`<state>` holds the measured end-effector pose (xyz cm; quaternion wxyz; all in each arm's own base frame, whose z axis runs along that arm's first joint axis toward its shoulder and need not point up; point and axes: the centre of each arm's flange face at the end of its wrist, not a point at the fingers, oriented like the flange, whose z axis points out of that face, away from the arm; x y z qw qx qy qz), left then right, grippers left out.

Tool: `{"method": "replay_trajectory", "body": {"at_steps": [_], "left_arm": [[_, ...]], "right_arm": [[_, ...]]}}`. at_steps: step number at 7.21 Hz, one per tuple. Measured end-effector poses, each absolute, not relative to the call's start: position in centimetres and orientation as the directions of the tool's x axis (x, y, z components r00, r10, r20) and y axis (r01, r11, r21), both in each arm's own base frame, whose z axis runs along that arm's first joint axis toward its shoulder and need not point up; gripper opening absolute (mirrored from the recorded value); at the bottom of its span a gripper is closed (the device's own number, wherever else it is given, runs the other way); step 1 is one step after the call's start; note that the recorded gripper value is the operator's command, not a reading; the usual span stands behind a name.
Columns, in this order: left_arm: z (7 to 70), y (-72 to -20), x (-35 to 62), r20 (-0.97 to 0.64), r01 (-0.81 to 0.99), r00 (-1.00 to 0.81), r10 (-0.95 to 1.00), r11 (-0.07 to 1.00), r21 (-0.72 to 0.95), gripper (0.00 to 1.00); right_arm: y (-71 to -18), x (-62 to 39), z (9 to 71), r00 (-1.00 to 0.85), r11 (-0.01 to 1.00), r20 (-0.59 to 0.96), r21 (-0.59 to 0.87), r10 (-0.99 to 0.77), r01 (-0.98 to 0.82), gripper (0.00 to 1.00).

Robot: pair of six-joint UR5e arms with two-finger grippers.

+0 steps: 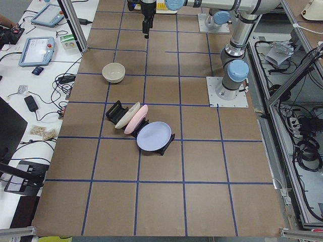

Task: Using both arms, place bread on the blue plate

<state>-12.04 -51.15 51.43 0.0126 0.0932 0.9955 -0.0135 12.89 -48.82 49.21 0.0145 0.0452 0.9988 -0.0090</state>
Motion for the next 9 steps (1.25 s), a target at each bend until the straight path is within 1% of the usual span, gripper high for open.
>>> {"method": "replay_trajectory", "body": {"at_steps": [4,6,7,9], "left_arm": [[51.5,-51.0,-11.8,-0.03,0.182,-0.983,0.182,0.983,-0.023,1.0],[51.8,-50.3,-10.1,-0.064,0.156,-0.986,0.157,0.988,0.014,1.0],[51.8,-50.4,-6.6,-0.1,0.097,-0.99,0.1,0.995,0.039,1.0],[50.8,-50.9,5.0,-0.123,-0.108,-0.988,-0.098,0.991,0.079,1.0]], "right_arm": [[-48.7,12.8,48.8,-0.996,0.996,-0.025,-0.006,0.091,0.091,1.0],[-48.9,12.6,48.9,-0.995,0.995,-0.024,-0.01,0.095,0.096,1.0],[-48.9,12.5,49.0,-0.995,0.995,-0.021,-0.013,0.095,0.096,1.0],[-48.9,12.2,48.5,-0.995,0.995,-0.01,-0.003,0.096,0.096,1.0]]}}
